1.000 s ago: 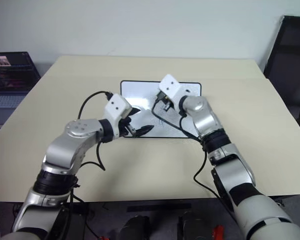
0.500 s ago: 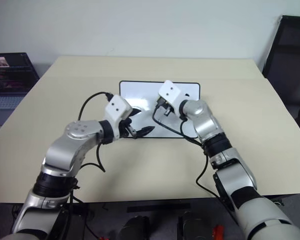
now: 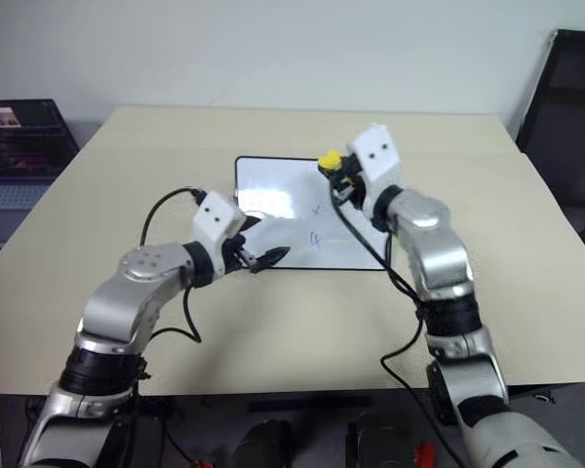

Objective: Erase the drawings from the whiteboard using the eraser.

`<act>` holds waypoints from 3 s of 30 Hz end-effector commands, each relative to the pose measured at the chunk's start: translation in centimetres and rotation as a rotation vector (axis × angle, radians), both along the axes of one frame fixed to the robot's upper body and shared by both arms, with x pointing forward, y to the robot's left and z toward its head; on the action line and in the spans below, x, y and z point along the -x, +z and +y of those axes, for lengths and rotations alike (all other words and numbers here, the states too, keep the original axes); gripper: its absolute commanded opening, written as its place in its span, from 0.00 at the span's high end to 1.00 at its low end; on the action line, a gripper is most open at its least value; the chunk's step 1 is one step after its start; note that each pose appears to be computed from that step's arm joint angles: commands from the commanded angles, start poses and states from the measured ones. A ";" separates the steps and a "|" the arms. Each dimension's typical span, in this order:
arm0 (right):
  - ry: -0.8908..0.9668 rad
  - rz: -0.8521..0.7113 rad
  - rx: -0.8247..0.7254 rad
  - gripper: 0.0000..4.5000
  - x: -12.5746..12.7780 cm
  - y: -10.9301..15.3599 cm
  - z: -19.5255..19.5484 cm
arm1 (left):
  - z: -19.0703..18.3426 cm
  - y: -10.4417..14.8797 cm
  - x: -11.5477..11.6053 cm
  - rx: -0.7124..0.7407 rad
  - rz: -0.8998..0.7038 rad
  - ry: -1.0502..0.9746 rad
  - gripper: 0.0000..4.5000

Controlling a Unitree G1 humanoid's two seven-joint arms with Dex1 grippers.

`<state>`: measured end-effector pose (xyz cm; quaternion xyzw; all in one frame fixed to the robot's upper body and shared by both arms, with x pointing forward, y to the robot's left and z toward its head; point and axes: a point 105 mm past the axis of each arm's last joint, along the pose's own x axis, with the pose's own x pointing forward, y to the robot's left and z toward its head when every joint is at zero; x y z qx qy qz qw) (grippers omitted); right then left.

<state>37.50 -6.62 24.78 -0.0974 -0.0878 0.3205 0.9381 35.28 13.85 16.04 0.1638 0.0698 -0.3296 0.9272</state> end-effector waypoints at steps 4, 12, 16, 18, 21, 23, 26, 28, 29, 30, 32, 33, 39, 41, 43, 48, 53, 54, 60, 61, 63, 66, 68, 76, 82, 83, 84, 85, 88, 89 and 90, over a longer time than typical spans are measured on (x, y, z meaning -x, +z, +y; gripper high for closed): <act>-0.061 0.048 -0.049 0.78 4.0 -1.5 -3.9 | 1.6 0.7 1.3 0.048 -0.037 -0.034 0.00; -0.097 0.154 -0.038 0.78 6.2 -5.7 -5.2 | 3.4 0.4 1.4 0.119 -0.015 -0.034 0.00; -0.053 0.195 0.003 0.78 7.1 -7.7 -4.5 | 4.3 0.5 1.4 0.142 -0.005 -0.054 0.00; -0.020 0.202 0.021 0.78 7.4 -8.2 -3.9 | 4.4 0.5 1.5 0.145 -0.003 -0.061 0.00; 0.030 0.199 0.026 0.78 7.6 -8.3 -2.9 | 4.2 1.1 1.7 0.156 -0.002 -0.097 0.00; 0.060 0.194 0.040 0.78 7.4 -8.2 -2.4 | 4.0 1.3 1.7 0.139 -0.003 -0.112 0.00; 0.089 0.172 0.063 0.78 6.8 -7.8 -1.6 | 3.7 1.6 1.5 0.109 -0.009 -0.121 0.00; 0.096 0.147 0.065 0.78 5.8 -6.9 -0.9 | 3.4 2.0 1.2 0.094 -0.016 -0.120 0.00; 0.097 0.128 0.072 0.78 5.2 -6.4 -0.6 | 3.2 2.2 1.1 0.091 -0.018 -0.121 0.00; 0.094 0.106 0.085 0.78 4.4 -5.9 -0.2 | 3.0 2.3 1.0 0.085 -0.019 -0.125 0.00; 0.071 0.042 0.152 0.78 2.3 -4.7 0.9 | 2.6 2.2 1.0 0.061 -0.012 -0.142 0.00; 0.058 0.010 0.195 0.78 1.0 -4.2 1.5 | 2.5 2.0 1.0 0.048 -0.007 -0.153 0.00; 0.041 -0.039 0.317 0.78 -2.7 -4.0 3.5 | 2.1 1.2 1.3 0.026 0.003 -0.178 0.00; 0.046 -0.040 0.346 0.78 -3.2 -4.4 3.7 | 2.0 0.8 1.5 0.026 0.009 -0.183 0.00; 0.052 -0.040 0.366 0.78 -3.4 -4.9 3.8 | 2.0 0.6 1.7 0.025 0.011 -0.185 0.00; 0.032 -0.029 0.440 0.78 -4.2 -6.4 3.6 | 1.8 -0.1 2.1 0.022 0.022 -0.192 0.00; 0.133 0.041 0.555 0.78 -2.8 -9.2 3.5 | 1.5 -0.4 2.2 0.028 0.028 -0.200 0.00; 0.136 0.038 0.569 0.78 -2.7 -9.4 3.4 | 1.4 -0.5 2.2 0.028 0.030 -0.202 0.00; 0.041 -0.072 0.463 0.78 -3.9 -5.5 3.4 | 1.1 -0.8 2.2 0.033 0.034 -0.213 0.00; 0.037 -0.087 0.431 0.78 -3.9 -4.8 3.6 | 1.1 -0.8 2.2 0.035 0.034 -0.214 0.00; 0.015 -0.108 0.394 0.78 -4.2 -3.7 3.8 | 1.1 -0.9 2.3 0.037 0.036 -0.218 0.00; -0.019 -0.117 0.383 0.78 -4.9 -3.2 3.9 | 0.9 -1.0 2.4 0.040 0.039 -0.223 0.00; -0.026 -0.106 0.388 0.78 -5.4 -3.4 4.1 | 0.6 -1.1 2.4 0.043 0.041 -0.227 0.00; 0.046 0.037 0.495 0.78 -5.2 -7.6 3.8 | 0.5 -1.4 2.6 0.041 0.045 -0.230 0.00; 0.134 0.074 0.600 0.78 -3.6 -9.3 3.0 | 0.4 -1.4 2.6 0.042 0.045 -0.235 0.00; 0.123 0.045 0.610 0.78 -3.6 -9.0 2.9 | 0.3 -1.3 2.6 0.041 0.045 -0.237 0.00; 0.095 0.010 0.596 0.78 -3.9 -8.2 2.9 | 0.2 -1.3 2.6 0.042 0.044 -0.238 0.00; 0.059 -0.028 0.571 0.78 -4.3 -7.1 2.9 | 0.2 -1.3 2.5 0.043 0.044 -0.240 0.00; -0.007 -0.119 0.476 0.78 -5.1 -3.8 3.4 | 0.1 -1.2 2.5 0.044 0.045 -0.245 0.00; -0.012 -0.132 0.449 0.78 -5.2 -3.2 3.7 | 0.1 -1.2 2.5 0.045 0.045 -0.246 0.00; -0.018 -0.141 0.426 0.78 -5.3 -2.5 3.9 | 0.1 -1.2 2.5 0.045 0.046 -0.247 0.00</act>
